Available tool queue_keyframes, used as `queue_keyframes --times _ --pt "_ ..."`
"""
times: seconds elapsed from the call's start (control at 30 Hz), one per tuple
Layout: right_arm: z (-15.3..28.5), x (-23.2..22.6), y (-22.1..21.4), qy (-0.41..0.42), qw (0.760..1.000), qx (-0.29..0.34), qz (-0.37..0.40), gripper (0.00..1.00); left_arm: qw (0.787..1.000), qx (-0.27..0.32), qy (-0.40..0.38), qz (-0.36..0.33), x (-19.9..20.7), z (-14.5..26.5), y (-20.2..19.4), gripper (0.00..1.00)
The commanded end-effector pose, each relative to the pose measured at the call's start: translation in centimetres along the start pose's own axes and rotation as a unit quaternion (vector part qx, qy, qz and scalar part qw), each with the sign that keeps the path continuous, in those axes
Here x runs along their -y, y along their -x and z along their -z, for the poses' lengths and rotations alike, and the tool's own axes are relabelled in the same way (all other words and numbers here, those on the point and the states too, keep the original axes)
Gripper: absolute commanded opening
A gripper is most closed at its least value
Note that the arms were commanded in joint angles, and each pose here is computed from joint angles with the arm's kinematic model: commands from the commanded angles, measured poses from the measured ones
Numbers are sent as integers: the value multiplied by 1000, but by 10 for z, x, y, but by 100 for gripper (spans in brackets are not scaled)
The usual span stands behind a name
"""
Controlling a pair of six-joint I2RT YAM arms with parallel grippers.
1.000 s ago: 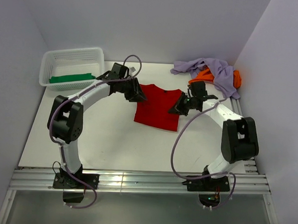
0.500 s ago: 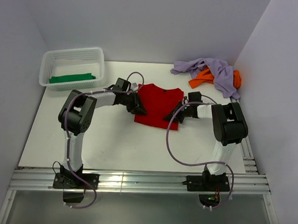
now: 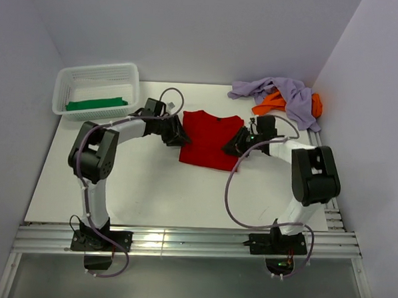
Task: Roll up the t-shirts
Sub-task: Roll the tshirt
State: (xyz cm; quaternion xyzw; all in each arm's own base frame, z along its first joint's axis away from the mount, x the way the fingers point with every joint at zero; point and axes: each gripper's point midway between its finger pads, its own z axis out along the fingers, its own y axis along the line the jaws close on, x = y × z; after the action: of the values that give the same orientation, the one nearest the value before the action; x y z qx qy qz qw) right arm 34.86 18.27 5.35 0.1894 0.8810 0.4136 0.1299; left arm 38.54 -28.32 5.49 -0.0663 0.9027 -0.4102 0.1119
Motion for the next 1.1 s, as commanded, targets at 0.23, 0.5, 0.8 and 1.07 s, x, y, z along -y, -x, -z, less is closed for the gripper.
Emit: queue_keyframes --times 0.23,0.5,0.8,1.07 --pt "75 -37 -12 20 981 130 145 58 982 144 -25 -122 39 93 -9 67" --pt "93 -20 -29 -84 931 260 242 63 957 217 -9 -192 32 98 -40 71" --pt "77 17 -52 -99 921 295 234 69 945 240 -8 -220 11 82 -55 70" --pt "63 43 -46 -175 920 280 210 64 944 251 6 -214 5 63 -45 68"
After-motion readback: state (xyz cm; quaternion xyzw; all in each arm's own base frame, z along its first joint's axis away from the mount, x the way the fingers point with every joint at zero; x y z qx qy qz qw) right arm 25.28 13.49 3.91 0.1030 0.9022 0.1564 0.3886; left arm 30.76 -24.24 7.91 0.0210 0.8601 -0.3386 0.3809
